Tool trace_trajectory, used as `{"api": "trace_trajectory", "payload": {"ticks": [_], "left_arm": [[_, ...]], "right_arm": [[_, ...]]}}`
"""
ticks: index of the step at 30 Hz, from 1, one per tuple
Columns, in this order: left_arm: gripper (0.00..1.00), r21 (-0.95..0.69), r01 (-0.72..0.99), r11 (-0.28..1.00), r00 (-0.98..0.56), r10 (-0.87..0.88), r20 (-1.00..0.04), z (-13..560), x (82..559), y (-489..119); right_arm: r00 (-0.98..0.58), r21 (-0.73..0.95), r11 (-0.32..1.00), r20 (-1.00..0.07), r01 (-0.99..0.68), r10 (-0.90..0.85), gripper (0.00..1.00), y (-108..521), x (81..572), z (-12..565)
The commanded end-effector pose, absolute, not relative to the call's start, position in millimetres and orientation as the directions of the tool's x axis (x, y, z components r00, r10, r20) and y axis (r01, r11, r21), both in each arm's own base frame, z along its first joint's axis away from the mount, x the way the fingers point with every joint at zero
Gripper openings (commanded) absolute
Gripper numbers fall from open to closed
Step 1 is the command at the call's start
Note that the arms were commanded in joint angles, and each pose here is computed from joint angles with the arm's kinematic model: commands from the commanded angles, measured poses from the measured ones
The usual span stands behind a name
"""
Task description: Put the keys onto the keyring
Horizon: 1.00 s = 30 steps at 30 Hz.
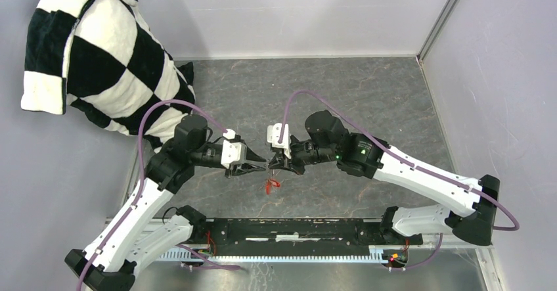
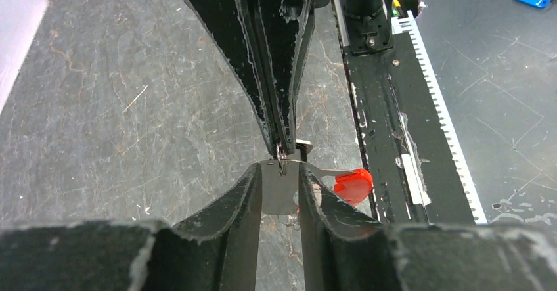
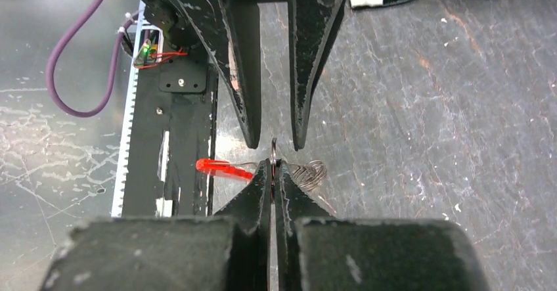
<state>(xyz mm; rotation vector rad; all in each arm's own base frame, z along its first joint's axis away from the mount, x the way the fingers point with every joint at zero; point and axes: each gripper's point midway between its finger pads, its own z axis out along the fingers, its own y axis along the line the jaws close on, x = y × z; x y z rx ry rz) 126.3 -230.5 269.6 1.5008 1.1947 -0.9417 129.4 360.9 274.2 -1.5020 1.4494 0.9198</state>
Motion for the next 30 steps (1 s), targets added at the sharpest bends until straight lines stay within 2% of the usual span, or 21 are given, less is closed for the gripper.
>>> {"api": "trace_trajectory", "payload": {"ticks": [1, 11, 16, 19, 26, 28, 30], "left_arm": [[0.32, 0.282, 0.957, -0.07, 0.29, 0.218, -0.932, 287, 127, -230], [0.29, 0.256, 0.961, -0.101, 0.272, 0.205, -0.94, 284, 122, -232], [0.19, 0.287, 0.953, -0.094, 0.301, 0.216, -0.929, 286, 125, -231], [0.19, 0.296, 0.949, -0.103, 0.313, 0.227, -0.922, 285, 124, -229], [0.27, 0.308, 0.945, -0.112, 0.326, 0.234, -0.916, 283, 122, -228], [0.27, 0.315, 0.942, -0.116, 0.334, 0.232, -0.914, 283, 123, -228], [0.21, 0.327, 0.937, -0.119, 0.347, 0.234, -0.908, 282, 124, -228]], "right_arm": [[0.107, -0.122, 0.017, -0.925, -0.992, -0.365, 0.01, 364, 133, 298], [0.113, -0.123, 0.005, -0.92, -0.992, -0.375, 0.0, 378, 133, 308], [0.115, -0.125, -0.001, -0.908, -0.992, -0.403, 0.01, 381, 133, 305], [0.114, -0.132, 0.012, -0.899, -0.991, -0.422, 0.0, 379, 136, 303], [0.11, -0.128, 0.011, -0.889, -0.992, -0.444, 0.01, 380, 136, 302], [0.112, -0.129, 0.006, -0.888, -0.992, -0.445, 0.01, 382, 135, 303], [0.115, -0.131, 0.004, -0.888, -0.991, -0.446, 0.01, 383, 135, 304]]}}
